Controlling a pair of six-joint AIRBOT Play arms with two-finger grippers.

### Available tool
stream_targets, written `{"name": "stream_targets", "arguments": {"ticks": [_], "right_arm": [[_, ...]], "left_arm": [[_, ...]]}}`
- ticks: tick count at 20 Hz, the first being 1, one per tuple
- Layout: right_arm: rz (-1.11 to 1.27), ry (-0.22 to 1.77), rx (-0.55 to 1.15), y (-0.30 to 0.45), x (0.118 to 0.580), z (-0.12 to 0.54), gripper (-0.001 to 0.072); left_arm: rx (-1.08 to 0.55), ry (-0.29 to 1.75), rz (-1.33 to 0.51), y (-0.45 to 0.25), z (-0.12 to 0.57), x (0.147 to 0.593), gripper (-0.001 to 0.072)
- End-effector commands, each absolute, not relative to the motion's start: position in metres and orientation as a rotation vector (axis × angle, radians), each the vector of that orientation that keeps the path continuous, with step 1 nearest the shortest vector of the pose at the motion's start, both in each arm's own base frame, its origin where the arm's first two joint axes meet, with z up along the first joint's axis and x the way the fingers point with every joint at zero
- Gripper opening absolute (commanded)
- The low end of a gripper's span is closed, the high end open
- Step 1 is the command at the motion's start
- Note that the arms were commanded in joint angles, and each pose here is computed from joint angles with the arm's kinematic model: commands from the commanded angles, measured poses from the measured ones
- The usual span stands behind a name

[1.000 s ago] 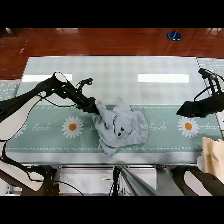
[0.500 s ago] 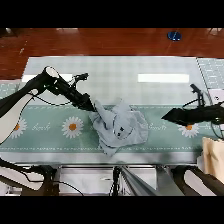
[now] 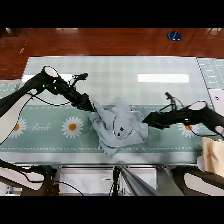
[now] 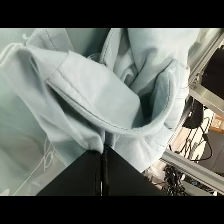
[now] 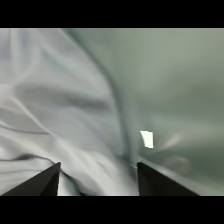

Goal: Fold the shirts.

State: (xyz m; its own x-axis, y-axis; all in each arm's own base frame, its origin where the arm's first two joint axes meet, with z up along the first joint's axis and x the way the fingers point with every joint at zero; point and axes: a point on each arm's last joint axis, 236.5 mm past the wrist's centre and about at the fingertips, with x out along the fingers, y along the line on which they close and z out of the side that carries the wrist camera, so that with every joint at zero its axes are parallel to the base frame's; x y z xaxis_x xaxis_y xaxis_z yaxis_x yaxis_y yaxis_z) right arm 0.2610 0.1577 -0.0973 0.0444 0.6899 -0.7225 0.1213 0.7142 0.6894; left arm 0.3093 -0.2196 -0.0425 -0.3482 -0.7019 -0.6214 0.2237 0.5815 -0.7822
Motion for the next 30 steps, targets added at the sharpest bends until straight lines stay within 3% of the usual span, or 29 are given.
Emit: {"name": "stream_targets", "arguments": {"ticks": [1, 2, 3, 7, 10, 12, 17, 21, 25, 30], "right_arm": [[0.483, 1.493, 0.725, 0.195, 0.264, -0.119, 0.0336], [0.49, 1.457, 0.747, 0.205, 0.272, -0.116, 0.0109], [0.506, 1.417, 0.79, 0.214, 0.279, -0.108, 0.0027], [0.719, 1.113, 0.897, 0.225, 0.321, -0.001, 0.0027], [0.812, 0.78, 0.832, 0.197, 0.342, 0.131, 0.0027], [0.807, 0.533, 0.758, 0.171, 0.343, 0.225, 0.0027], [0.698, 0.114, 0.648, 0.119, 0.31, 0.399, 0.0027], [0.659, -0.074, 0.586, 0.108, 0.271, 0.481, 0.0027], [0.608, -0.144, 0.526, 0.105, 0.243, 0.523, 0.0026], [0.443, -0.102, 0.392, 0.092, 0.221, 0.53, 0.0027]], "left_arm": [[-0.397, 1.657, -1.023, -0.22, -0.041, 0.309, 0.0021], [-0.403, 1.645, -1.032, -0.222, -0.038, 0.311, 0.0021], [-0.399, 1.62, -1.045, -0.222, -0.034, 0.314, 0.0021], [-0.335, 1.38, -1.028, -0.205, 0.036, 0.361, 0.0019], [-0.273, 1.058, -0.961, -0.174, 0.153, 0.395, 0.0019], [-0.201, 0.83, -0.908, -0.155, 0.244, 0.392, 0.0019], [-0.031, 0.247, -0.751, -0.14, 0.452, 0.305, 0.0019], [0.049, -0.114, -0.618, -0.133, 0.545, 0.221, 0.0019], [0.12, -0.229, -0.535, -0.127, 0.567, 0.167, 0.0019], [0.06, -0.015, -0.594, -0.139, 0.521, 0.154, 0.0019]]}}
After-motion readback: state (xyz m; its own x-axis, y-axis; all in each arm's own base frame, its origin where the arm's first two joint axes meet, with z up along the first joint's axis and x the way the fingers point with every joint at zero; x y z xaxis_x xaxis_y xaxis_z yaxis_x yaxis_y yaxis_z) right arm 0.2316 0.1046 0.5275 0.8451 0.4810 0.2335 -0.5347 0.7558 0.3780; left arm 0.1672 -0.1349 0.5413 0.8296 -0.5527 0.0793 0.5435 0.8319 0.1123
